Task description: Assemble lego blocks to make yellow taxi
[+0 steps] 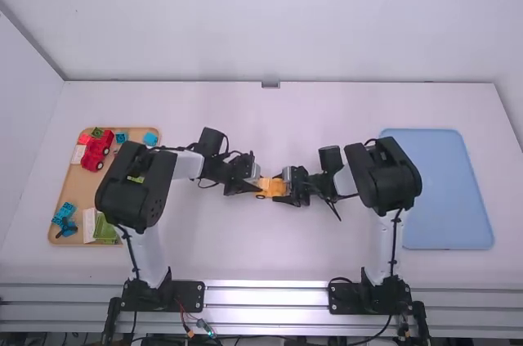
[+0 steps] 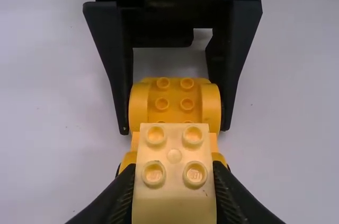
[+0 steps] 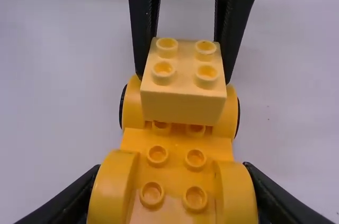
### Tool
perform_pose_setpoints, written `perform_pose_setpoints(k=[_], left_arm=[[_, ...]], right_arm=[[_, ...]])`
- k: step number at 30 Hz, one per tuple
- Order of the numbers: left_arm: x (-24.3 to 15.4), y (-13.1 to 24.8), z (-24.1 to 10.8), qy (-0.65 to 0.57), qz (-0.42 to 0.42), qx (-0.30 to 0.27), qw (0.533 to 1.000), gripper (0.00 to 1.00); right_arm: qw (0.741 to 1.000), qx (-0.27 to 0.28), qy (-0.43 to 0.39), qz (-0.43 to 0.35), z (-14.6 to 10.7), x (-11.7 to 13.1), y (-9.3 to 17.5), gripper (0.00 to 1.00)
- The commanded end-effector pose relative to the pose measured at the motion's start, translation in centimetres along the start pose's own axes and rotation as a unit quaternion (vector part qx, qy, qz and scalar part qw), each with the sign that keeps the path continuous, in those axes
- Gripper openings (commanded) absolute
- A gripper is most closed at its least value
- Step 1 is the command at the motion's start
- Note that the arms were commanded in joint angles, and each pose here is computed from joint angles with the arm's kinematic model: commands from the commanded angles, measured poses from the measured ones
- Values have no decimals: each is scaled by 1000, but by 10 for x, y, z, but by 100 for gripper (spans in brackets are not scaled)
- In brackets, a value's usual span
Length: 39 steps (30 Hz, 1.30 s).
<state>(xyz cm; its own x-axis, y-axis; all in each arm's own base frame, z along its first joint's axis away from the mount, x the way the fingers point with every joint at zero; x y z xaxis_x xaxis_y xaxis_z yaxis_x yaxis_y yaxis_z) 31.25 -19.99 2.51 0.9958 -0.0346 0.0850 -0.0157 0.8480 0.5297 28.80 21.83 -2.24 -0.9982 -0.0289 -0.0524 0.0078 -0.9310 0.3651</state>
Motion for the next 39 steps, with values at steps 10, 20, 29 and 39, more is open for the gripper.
perform_pose_setpoints(k=[10,20,29,39], left_arm=[[-6,-1,-1,8,-6,1,1000,48],[6,25,34,1,0,-70,998,56],[2,10,40,-15,-16,-62,998,2],[6,-7,20,31,3,20,999,2]], right_arm=[[1000,27,0,-8,-12,1,-1,60],[1000,27,-1,-8,-12,1,-1,60],[1000,26,-1,-7,-12,2,-1,60],[1000,26,-1,-7,-12,2,-1,60]])
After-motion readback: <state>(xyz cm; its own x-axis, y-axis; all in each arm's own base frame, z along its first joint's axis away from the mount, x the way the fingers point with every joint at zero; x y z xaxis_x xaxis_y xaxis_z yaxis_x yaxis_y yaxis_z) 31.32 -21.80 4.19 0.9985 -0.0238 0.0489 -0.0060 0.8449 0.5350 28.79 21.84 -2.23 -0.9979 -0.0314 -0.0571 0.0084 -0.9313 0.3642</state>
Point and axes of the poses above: each hand's point on the last joint's axis, 136 mm out from that joint toward the fingers, its own y axis back along the fingers, its own x axis along the line the jaws close on, z = x × y, the point moved 2 cm from there along y, back along the fingers, and after that the axes turned 2 degrees about -y, right-handed, at the moved point
